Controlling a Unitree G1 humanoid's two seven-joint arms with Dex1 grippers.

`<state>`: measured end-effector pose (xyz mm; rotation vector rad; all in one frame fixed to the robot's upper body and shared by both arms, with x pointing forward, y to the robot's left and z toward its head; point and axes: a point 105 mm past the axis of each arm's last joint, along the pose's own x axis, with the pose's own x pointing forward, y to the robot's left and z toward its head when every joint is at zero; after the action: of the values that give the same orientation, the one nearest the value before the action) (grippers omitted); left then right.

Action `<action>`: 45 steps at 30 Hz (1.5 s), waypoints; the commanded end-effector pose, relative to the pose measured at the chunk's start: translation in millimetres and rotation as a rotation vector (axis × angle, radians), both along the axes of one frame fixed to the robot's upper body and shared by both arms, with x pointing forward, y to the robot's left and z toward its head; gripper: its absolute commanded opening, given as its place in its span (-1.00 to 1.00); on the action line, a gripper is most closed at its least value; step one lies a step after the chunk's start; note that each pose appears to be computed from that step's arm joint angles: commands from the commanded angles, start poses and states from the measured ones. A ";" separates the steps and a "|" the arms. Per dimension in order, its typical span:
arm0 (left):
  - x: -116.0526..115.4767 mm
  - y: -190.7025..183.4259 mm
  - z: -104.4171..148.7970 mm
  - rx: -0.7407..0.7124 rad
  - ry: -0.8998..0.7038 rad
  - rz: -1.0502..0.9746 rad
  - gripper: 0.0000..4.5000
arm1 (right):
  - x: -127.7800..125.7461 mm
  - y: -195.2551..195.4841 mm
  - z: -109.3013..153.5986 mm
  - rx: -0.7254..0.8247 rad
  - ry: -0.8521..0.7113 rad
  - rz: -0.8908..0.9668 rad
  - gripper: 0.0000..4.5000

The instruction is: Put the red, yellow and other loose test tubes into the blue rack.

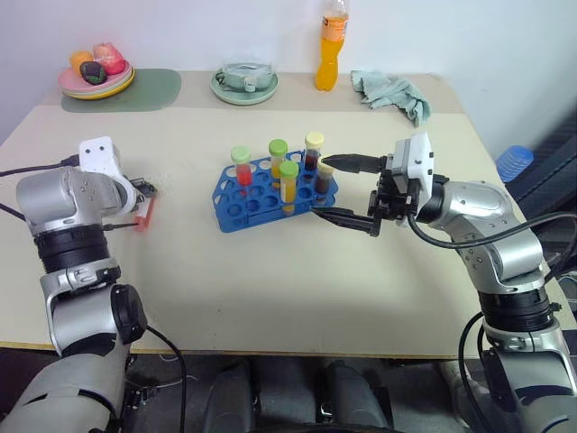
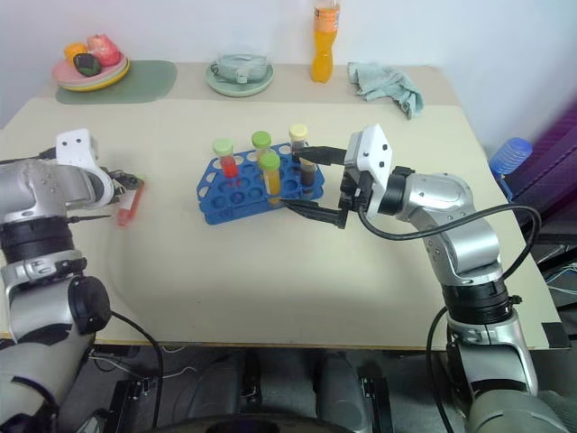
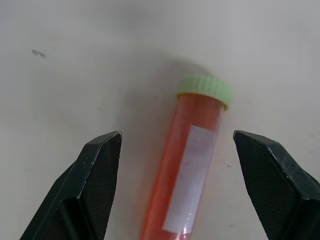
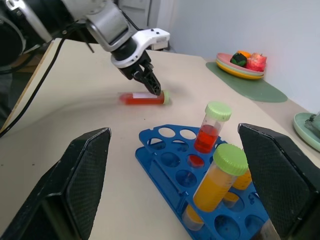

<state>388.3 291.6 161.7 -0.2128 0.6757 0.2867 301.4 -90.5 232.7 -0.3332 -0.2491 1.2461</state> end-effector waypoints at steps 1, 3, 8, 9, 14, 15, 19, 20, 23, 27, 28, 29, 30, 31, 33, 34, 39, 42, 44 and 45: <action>7.6 3.7 19.5 -0.016 0.001 0.004 0.63 | -6.1 2.5 16.4 0.003 -0.065 0.018 0.85; 10.4 3.4 22.2 -0.026 0.039 -0.022 0.63 | -5.5 3.3 17.5 0.001 -0.073 0.018 0.85; 14.0 3.8 21.6 0.009 0.117 -0.091 0.63 | -3.6 3.4 19.6 -0.019 -0.105 -0.009 0.85; 13.8 3.9 20.0 0.024 0.134 -0.101 0.63 | -3.8 3.5 19.8 -0.017 -0.101 -0.009 0.85; 11.9 8.1 7.6 0.078 0.202 -0.135 0.63 | -8.3 3.8 18.3 -0.014 -0.076 -0.001 0.85; 11.3 9.3 3.7 0.082 0.212 -0.143 0.63 | -8.8 3.7 18.0 -0.014 -0.074 -0.001 0.85; 9.2 19.3 -8.6 0.125 0.240 -0.151 0.02 | -9.8 3.0 18.4 -0.014 -0.064 -0.005 0.88; 8.9 21.4 -9.7 0.133 0.242 -0.153 -0.19 | -9.8 2.6 18.5 -0.014 -0.057 -0.008 0.88; 9.4 24.9 -9.9 0.146 0.233 -0.162 -0.65 | -10.4 1.7 17.9 -0.017 -0.043 -0.015 0.88; 8.6 27.9 -10.2 0.140 0.222 -0.179 -0.65 | -11.6 1.7 16.0 -0.022 -0.033 -0.015 0.88; 7.4 29.7 -7.6 0.124 0.209 -0.180 -0.65 | -12.0 1.7 15.6 -0.022 -0.030 -0.015 0.88; 6.6 30.8 -4.2 0.105 0.191 -0.184 -0.65 | -12.3 1.6 15.4 -0.021 -0.026 -0.016 0.88; 4.7 32.0 0.2 0.087 0.165 -0.205 -0.65 | -12.6 1.2 15.2 -0.019 -0.022 -0.018 0.88; 3.1 33.9 5.0 0.096 0.128 -0.232 -0.65 | -13.0 0.7 15.2 -0.017 -0.019 -0.021 0.88; 1.2 39.3 18.9 0.223 -0.032 -0.308 -0.65 | -13.5 -1.3 15.0 -0.013 -0.014 -0.031 0.88; -1.7 41.2 25.4 0.286 -0.116 -0.319 -0.65 | -13.4 -2.4 14.6 -0.012 -0.013 -0.037 0.88; -39.1 -10.3 55.3 0.227 -0.686 -0.673 -0.65 | -13.2 -10.1 7.2 -0.002 0.006 -0.083 0.88; -51.6 -35.5 58.2 0.181 -0.808 -0.818 -0.65 | -14.1 -16.4 -2.8 -0.017 0.028 -0.116 0.88; -55.1 -54.7 57.5 0.186 -0.861 -0.916 -0.65 | -15.4 -19.5 -6.3 -0.021 0.032 -0.132 0.88; -57.5 -68.6 61.5 0.157 -0.931 -0.959 -0.65 | -16.2 -21.7 -7.4 -0.021 0.032 -0.145 0.88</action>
<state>338.9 244.7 205.0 0.1262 -0.0852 -0.5614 289.9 -107.7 210.1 -0.2974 -0.1142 1.1416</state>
